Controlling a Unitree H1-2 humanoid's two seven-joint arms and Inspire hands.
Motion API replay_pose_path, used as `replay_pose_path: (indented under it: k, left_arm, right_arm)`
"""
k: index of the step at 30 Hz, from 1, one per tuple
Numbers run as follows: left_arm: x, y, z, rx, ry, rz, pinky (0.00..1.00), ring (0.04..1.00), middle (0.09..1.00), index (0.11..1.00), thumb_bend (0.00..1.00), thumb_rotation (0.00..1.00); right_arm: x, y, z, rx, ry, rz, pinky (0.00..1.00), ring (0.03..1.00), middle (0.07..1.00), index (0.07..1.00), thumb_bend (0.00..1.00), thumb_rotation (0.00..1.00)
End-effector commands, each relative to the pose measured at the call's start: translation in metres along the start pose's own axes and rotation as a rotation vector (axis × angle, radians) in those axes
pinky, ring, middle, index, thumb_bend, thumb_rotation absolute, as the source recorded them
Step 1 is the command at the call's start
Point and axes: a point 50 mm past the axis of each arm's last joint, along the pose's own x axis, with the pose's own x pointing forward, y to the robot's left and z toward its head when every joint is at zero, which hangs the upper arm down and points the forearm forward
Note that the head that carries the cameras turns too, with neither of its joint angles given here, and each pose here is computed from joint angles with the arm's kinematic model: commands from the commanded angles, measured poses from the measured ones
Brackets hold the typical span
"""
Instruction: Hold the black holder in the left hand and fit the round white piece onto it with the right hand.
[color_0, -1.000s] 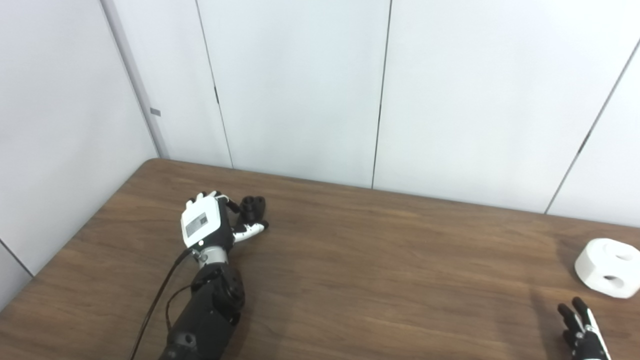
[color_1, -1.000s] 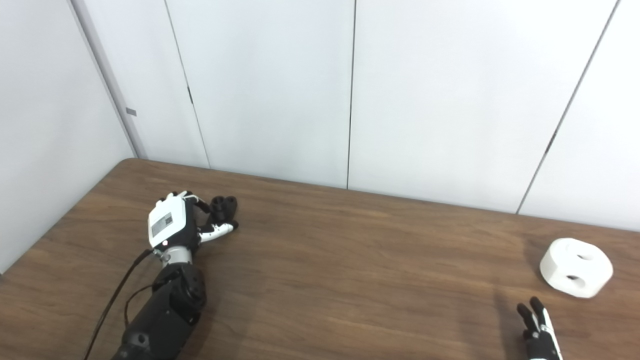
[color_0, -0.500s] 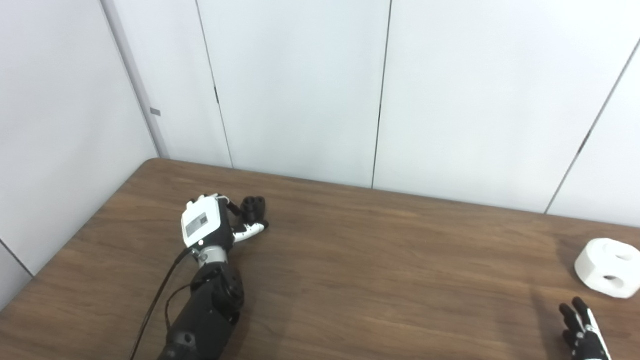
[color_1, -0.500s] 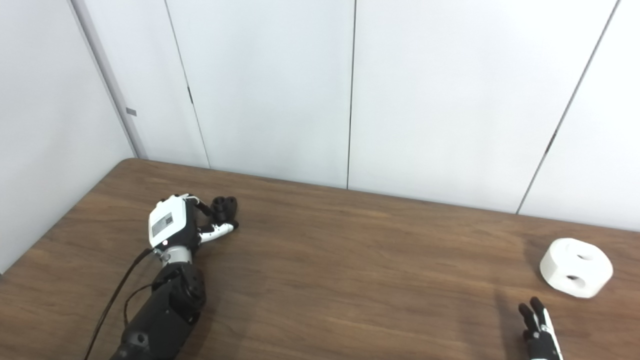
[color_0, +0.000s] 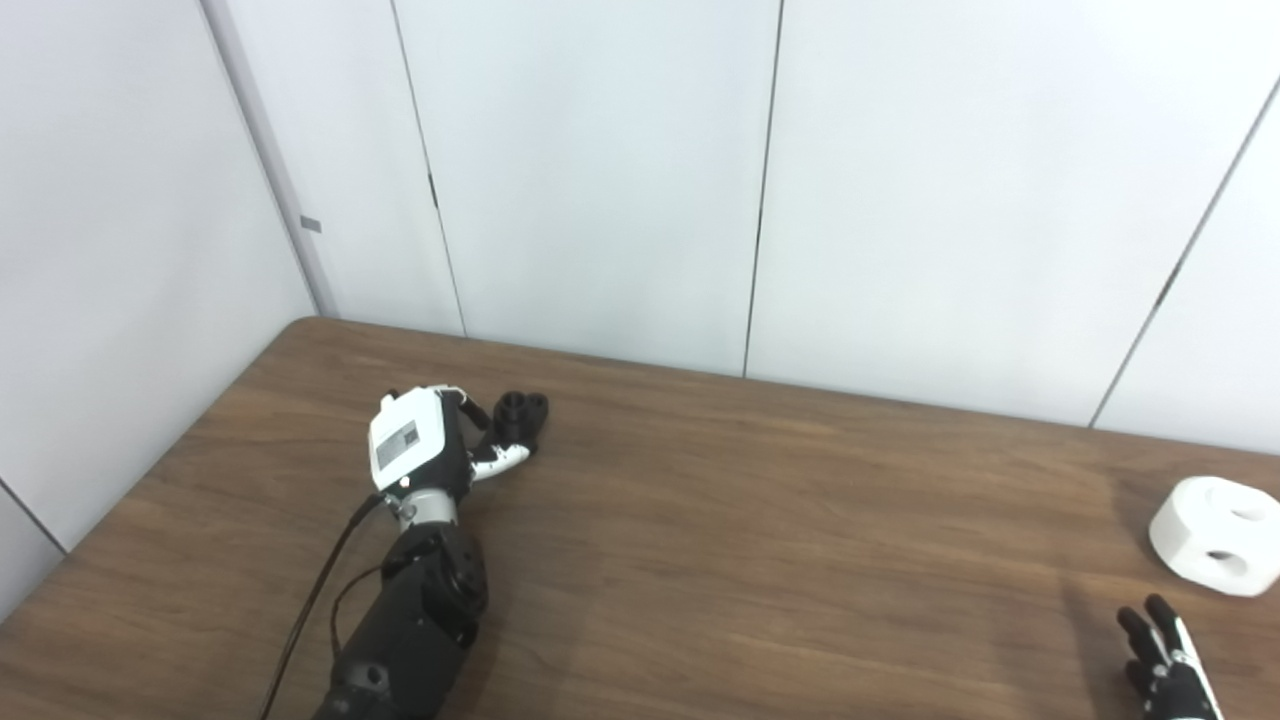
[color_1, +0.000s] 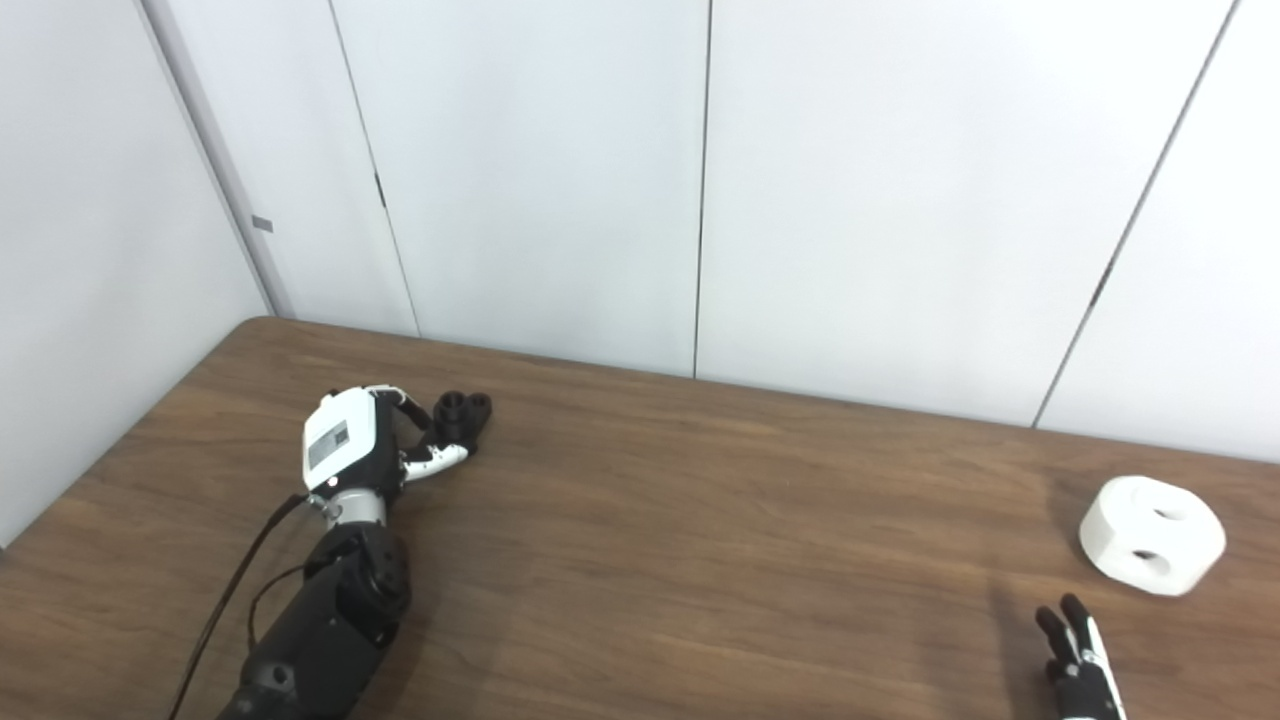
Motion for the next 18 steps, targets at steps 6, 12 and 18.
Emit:
replay_pose_path:
  k: [6, 12, 18]
  left_arm:
    - [0.0154, 0.0176, 0.0089, -0.009, -0.042, 0.022, 1.0, 0.9, 0.794, 0.484, 0.52, 0.05]
    - [0.015, 0.0209, 0.008, -0.035, -0.058, -0.025, 1.0, 0.902, 0.796, 0.484, 0.52, 0.05]
    - [0.0086, 0.0245, 0.0053, -0.022, -0.116, -0.086, 0.95, 0.872, 0.774, 0.485, 0.52, 0.05]
  right_arm:
    - [-0.0042, -0.0029, -0.0019, -0.015, 0.017, 0.002, 1.0, 1.0, 0.962, 1.0, 0.55, 1.0]
    - [-0.0045, -0.0021, -0.0012, -0.016, 0.017, -0.006, 1.0, 0.996, 0.955, 1.0, 0.54, 1.0]
    - [-0.0054, -0.0013, 0.0001, -0.022, 0.021, -0.01, 1.0, 0.986, 0.947, 1.0, 0.56, 1.0]
